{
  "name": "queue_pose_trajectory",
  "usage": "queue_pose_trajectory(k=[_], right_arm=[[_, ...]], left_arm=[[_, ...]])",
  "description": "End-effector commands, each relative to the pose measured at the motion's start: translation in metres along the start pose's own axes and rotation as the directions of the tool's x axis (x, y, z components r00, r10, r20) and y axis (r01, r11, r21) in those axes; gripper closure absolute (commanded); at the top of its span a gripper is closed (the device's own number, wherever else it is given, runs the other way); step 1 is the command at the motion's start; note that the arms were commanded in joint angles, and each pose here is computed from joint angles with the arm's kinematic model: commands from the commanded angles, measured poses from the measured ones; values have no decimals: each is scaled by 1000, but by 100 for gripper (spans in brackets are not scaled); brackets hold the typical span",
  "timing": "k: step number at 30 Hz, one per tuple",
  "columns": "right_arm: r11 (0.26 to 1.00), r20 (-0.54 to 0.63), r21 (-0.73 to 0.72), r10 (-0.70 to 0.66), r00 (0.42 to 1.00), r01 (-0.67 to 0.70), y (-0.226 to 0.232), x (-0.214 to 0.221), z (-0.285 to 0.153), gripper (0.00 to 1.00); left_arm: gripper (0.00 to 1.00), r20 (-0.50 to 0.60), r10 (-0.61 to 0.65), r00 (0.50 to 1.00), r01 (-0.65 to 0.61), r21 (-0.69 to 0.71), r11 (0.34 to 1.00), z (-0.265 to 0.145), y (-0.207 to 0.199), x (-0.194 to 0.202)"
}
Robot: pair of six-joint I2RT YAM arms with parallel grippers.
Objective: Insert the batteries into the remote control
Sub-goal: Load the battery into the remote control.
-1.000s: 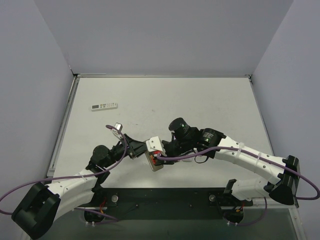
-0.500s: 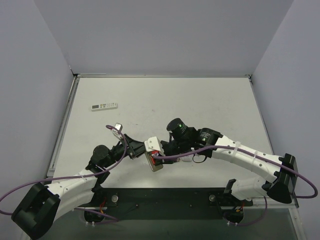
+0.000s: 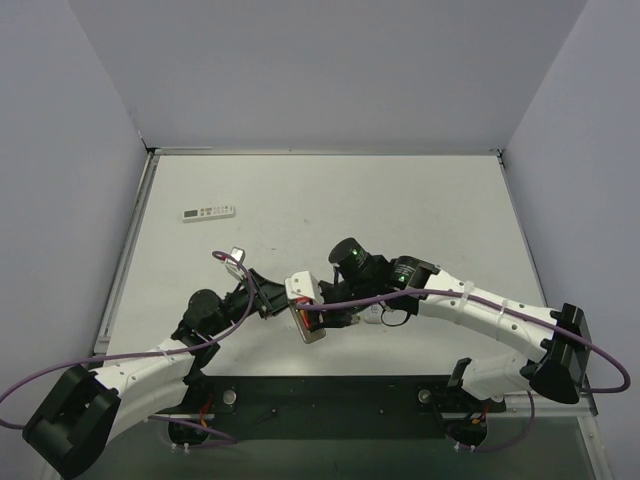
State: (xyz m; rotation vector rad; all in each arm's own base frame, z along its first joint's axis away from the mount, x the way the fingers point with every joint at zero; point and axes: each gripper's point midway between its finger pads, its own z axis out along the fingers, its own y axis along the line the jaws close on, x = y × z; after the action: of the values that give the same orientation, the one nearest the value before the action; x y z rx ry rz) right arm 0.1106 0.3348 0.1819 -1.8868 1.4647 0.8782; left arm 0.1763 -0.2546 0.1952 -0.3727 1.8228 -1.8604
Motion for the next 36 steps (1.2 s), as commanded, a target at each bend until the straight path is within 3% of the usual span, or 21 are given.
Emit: queue_pose_trajectory(k=[1, 19, 36], right_arm=[[999, 0, 31, 31, 1000, -31, -11, -1, 13, 89], [986, -45, 94, 143, 989, -138, -26, 14, 38, 98], [932, -41, 288, 242, 970, -220, -56, 31, 51, 100]], left_arm=[[100, 4, 42, 999, -42, 186, 982, 5, -60, 0], [100, 28, 40, 999, -45, 211, 976, 4, -67, 1], [100, 55, 29, 998, -41, 230, 972, 1, -69, 0]])
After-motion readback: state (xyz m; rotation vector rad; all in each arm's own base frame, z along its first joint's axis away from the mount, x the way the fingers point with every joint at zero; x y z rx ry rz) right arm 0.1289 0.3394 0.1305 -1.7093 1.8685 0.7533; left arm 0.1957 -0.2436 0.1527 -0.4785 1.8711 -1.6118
